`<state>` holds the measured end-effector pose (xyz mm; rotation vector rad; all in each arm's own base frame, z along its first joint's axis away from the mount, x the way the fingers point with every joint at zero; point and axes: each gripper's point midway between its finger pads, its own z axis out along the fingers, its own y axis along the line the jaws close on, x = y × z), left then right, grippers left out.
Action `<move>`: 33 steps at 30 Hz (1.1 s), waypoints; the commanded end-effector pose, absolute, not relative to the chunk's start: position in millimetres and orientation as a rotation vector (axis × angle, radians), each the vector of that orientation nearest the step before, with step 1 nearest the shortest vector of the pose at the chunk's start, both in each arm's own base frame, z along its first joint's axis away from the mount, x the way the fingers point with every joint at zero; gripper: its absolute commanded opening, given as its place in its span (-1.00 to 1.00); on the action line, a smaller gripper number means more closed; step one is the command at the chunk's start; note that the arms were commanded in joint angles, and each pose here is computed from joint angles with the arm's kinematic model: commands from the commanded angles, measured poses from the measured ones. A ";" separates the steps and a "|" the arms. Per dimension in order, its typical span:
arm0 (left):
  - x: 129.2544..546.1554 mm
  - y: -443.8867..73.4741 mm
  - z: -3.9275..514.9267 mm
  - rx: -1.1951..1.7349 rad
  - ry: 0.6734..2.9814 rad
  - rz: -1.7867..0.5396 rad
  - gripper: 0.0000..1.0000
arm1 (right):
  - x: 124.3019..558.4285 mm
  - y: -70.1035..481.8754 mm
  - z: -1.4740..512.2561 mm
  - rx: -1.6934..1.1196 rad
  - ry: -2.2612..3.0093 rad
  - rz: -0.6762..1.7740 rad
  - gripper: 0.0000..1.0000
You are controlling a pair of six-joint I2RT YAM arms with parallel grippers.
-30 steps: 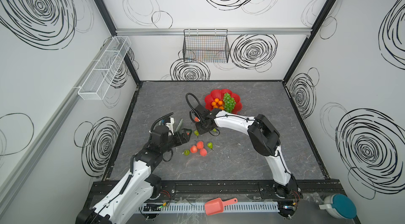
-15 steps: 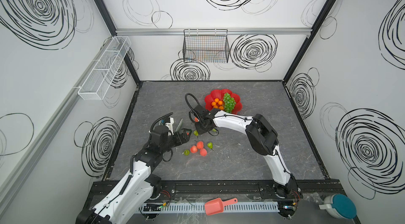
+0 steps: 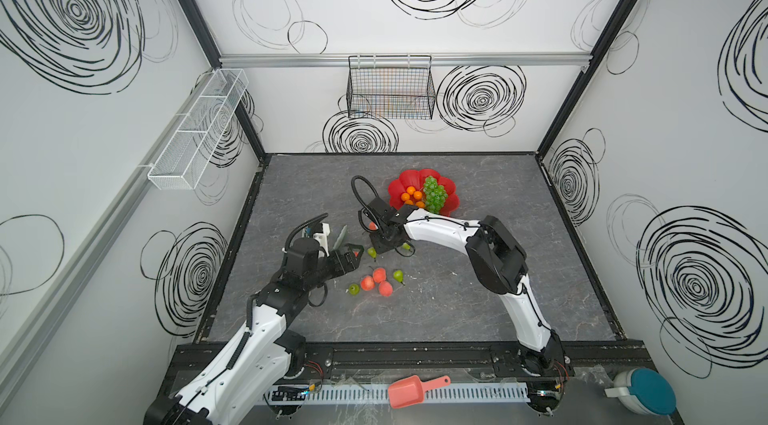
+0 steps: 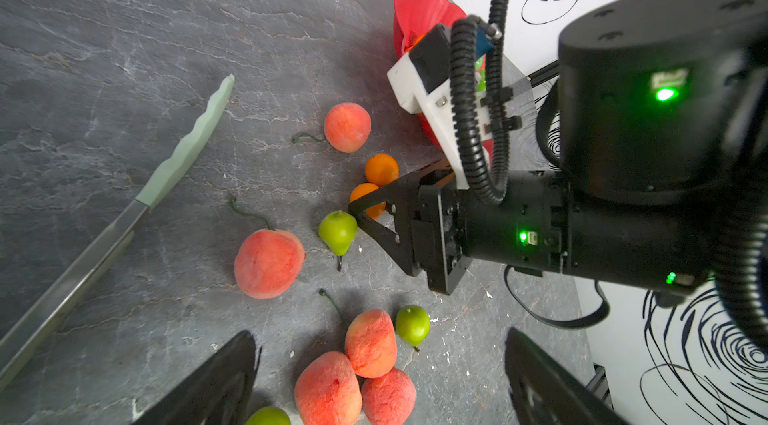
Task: Place and organize the fake fruits in the fruit bowl
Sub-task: 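Lower the right gripper onto another kumquat in the pile and close, then lift the kumquat with the right gripper and carry it over the bowl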
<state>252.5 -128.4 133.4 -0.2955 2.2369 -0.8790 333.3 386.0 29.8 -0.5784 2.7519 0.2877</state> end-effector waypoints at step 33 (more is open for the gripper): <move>319.5 -223.1 183.9 -0.046 2.160 -0.971 0.92 | 430.8 264.2 107.7 -0.195 2.658 0.319 -0.26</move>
